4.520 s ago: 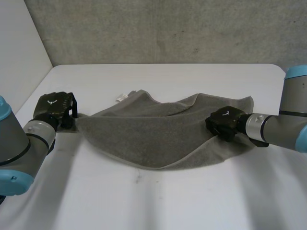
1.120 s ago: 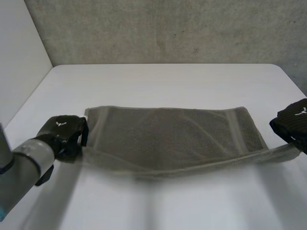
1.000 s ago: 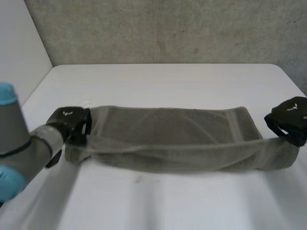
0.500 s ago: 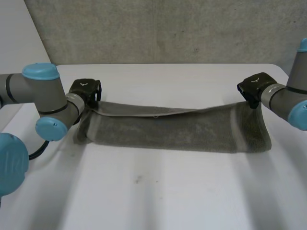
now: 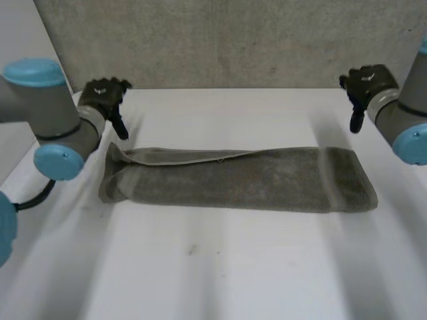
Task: Fold the towel.
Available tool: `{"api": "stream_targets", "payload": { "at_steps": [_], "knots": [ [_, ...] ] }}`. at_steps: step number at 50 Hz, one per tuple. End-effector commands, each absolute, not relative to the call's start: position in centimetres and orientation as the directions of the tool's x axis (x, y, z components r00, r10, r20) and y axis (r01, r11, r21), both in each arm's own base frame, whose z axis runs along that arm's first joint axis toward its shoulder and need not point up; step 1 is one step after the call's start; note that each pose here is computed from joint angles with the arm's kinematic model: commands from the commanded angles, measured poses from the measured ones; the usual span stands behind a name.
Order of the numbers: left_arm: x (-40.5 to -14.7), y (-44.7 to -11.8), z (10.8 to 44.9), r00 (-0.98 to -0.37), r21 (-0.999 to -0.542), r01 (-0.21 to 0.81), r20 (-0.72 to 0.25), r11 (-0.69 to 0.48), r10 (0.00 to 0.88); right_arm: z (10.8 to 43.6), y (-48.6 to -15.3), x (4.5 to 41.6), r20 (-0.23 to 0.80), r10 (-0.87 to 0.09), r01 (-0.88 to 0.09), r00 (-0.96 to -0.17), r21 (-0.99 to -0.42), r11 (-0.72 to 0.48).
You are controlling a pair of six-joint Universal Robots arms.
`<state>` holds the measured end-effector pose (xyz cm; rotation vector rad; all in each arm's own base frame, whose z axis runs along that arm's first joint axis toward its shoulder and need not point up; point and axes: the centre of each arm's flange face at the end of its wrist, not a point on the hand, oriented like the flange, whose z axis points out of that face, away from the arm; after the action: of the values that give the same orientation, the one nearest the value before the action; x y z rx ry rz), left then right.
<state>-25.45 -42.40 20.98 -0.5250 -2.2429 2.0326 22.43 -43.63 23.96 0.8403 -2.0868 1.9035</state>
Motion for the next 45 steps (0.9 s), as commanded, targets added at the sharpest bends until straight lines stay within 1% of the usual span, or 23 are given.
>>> {"api": "stream_targets", "payload": {
  "at_steps": [1,5,6,7,8,9,10,11,14,15,16,18,19,20,21,22,23,24,26,27,29,37,45],
  "knots": [
    [-25.0,-40.0,25.3,-0.939,-0.982,0.188,-0.175,0.015,0.295,28.4,-41.0,21.9,0.437,-0.256,-0.447,-0.863,-0.894,-0.017],
    [-24.5,-37.6,26.8,-0.936,-0.981,0.194,-0.179,0.019,0.303,29.3,-39.4,21.6,0.436,-0.267,-0.449,-0.859,-0.893,-0.014],
    [-24.4,-37.6,26.8,-0.936,-0.981,0.194,-0.179,0.019,0.303,29.5,-38.5,21.5,0.434,-0.279,-0.45,-0.857,-0.893,-0.006],
    [-24.2,-36.7,26.9,-0.933,-0.979,0.201,-0.181,0.032,0.31,29.5,-37.6,21.3,0.434,-0.296,-0.457,-0.851,-0.889,0.009],
    [-24.0,-35.7,26.5,-0.93,-0.976,0.212,-0.184,0.054,0.319,29.5,-37.6,21.3,0.434,-0.296,-0.457,-0.851,-0.889,0.01],
    [-24.0,-35.7,26.5,-0.93,-0.976,0.212,-0.184,0.054,0.319,29.1,-36.7,21.1,0.431,-0.316,-0.463,-0.845,-0.886,0.031],
    [-23.8,-34.7,25.8,-0.926,-0.971,0.225,-0.187,0.083,0.327,28.4,-35.7,20.9,0.426,-0.34,-0.47,-0.839,-0.881,0.058],
    [-23.7,-33.8,25.0,-0.923,-0.965,0.234,-0.184,0.114,0.337,28.4,-35.7,20.9,0.426,-0.34,-0.47,-0.839,-0.88,0.059],
    [-23.5,-33.0,24.0,-0.921,-0.957,0.246,-0.183,0.151,0.344,27.0,-33.6,20.8,0.421,-0.396,-0.493,-0.816,-0.864,0.099],
    [-23.3,-32.4,22.9,-0.918,-0.947,0.259,-0.181,0.19,0.352,26.2,-32.7,20.7,0.422,-0.421,-0.508,-0.803,-0.854,0.112],
    [-23.2,-31.9,21.9,-0.916,-0.937,0.269,-0.177,0.223,0.36,26.2,-32.6,20.7,0.422,-0.421,-0.508,-0.803,-0.854,0.113],
    [-23.1,-31.5,21.0,-0.913,-0.928,0.28,-0.177,0.248,0.367,24.5,-30.8,20.5,0.424,-0.468,-0.54,-0.776,-0.829,0.146],
    [-23.0,-31.3,20.2,-0.909,-0.917,0.296,-0.184,0.268,0.373,24.5,-30.8,20.5,0.424,-0.468,-0.541,-0.776,-0.829,0.146],
    [-23.0,-31.3,20.2,-0.909,-0.917,0.296,-0.184,0.268,0.373,23.6,-30.2,20.4,0.421,-0.485,-0.55,-0.767,-0.82,0.158],
    [-23.0,-31.4,19.3,-0.901,-0.903,0.323,-0.202,0.282,0.384,22.6,-29.8,20.4,0.416,-0.496,-0.556,-0.762,-0.814,0.17],
    [-23.0,-31.4,19.3,-0.901,-0.903,0.323,-0.202,0.282,0.384,22.6,-29.8,20.4,0.416,-0.496,-0.556,-0.762,-0.814,0.171],
    [-23.1,-31.6,18.2,-0.889,-0.886,0.358,-0.226,0.296,0.399,21.7,-29.4,20.3,0.411,-0.503,-0.558,-0.761,-0.809,0.183],
    [-23.1,-31.8,17.2,-0.877,-0.871,0.387,-0.246,0.303,0.412,21.6,-29.4,20.3,0.411,-0.503,-0.558,-0.761,-0.809,0.183],
    [-23.1,-32.0,16.5,-0.868,-0.859,0.41,-0.264,0.306,0.422,20.0,-28.8,20.3,0.407,-0.512,-0.563,-0.757,-0.804,0.192],
    [-23.2,-32.4,16.1,-0.861,-0.853,0.424,-0.275,0.305,0.428,20.0,-28.8,20.3,0.407,-0.512,-0.563,-0.757,-0.804,0.192],
    [-23.3,-32.7,15.7,-0.858,-0.851,0.428,-0.276,0.306,0.432,18.5,-28.6,20.2,0.403,-0.518,-0.566,-0.755,-0.798,0.205],
    [-24.1,-35.1,14.3,-0.854,-0.861,0.42,-0.267,0.288,0.446,15.2,-29.2,20.2,0.398,-0.519,-0.571,-0.756,-0.79,0.226],
    [-24.4,-36.7,14.0,-0.86,-0.871,0.411,-0.272,0.271,0.431,14.5,-30.4,19.2,0.417,-0.48,-0.569,-0.772,-0.789,0.232]
  ]
}}
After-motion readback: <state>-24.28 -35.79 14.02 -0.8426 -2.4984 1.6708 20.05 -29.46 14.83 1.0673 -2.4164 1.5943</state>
